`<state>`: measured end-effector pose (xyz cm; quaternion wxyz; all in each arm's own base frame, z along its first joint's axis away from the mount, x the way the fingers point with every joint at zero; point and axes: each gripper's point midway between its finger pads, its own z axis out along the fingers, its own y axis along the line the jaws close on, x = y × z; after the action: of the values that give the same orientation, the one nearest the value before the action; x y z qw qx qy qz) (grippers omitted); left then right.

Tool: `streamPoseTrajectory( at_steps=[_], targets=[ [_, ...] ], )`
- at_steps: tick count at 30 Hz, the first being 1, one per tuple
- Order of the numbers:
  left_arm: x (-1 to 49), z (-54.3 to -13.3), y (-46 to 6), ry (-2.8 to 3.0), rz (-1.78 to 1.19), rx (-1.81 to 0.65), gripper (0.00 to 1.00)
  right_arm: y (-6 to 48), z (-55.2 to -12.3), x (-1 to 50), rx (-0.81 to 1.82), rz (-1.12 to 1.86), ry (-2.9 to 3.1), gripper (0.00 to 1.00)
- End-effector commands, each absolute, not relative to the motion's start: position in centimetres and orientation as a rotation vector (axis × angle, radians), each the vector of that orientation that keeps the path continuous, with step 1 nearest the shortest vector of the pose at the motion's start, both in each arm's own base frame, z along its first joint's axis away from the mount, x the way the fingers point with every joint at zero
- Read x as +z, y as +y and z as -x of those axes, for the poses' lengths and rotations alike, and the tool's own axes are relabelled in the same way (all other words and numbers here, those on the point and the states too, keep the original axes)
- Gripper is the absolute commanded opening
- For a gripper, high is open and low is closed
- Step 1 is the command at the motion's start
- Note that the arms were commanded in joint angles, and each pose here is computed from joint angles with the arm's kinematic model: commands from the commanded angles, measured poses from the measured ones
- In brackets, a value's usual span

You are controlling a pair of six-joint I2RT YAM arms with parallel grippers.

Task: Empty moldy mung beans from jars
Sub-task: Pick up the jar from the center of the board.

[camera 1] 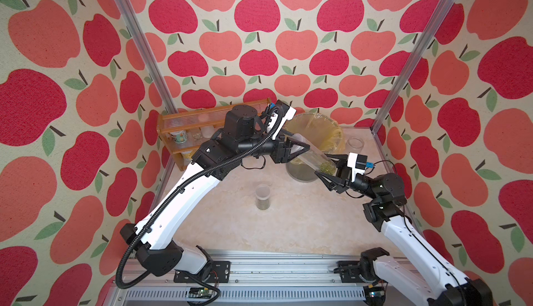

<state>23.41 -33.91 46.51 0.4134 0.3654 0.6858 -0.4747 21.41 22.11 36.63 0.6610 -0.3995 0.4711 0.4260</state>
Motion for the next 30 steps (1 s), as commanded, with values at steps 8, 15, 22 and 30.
streamPoseTrajectory(
  at_steps=[8, 15, 22, 30],
  targets=[
    [46.4, -24.1, -34.8, 1.714, -0.921, -1.252, 0.27, 22.5, -20.4, 38.6, 0.97, 0.935, 0.998, 0.68],
    [47.0, -24.3, -34.9, 1.698, -0.918, -1.255, 0.26, 22.9, -20.8, 38.1, 0.967, 0.949, 1.025, 0.67],
    [47.0, -24.2, -35.1, 1.703, -0.926, -1.275, 0.26, 23.0, -21.8, 37.2, 0.94, 0.946, 1.08, 0.7],
    [46.9, -24.4, -35.3, 1.706, -0.932, -1.283, 0.26, 23.1, -22.0, 36.9, 0.915, 0.966, 1.102, 0.69]
  ],
)
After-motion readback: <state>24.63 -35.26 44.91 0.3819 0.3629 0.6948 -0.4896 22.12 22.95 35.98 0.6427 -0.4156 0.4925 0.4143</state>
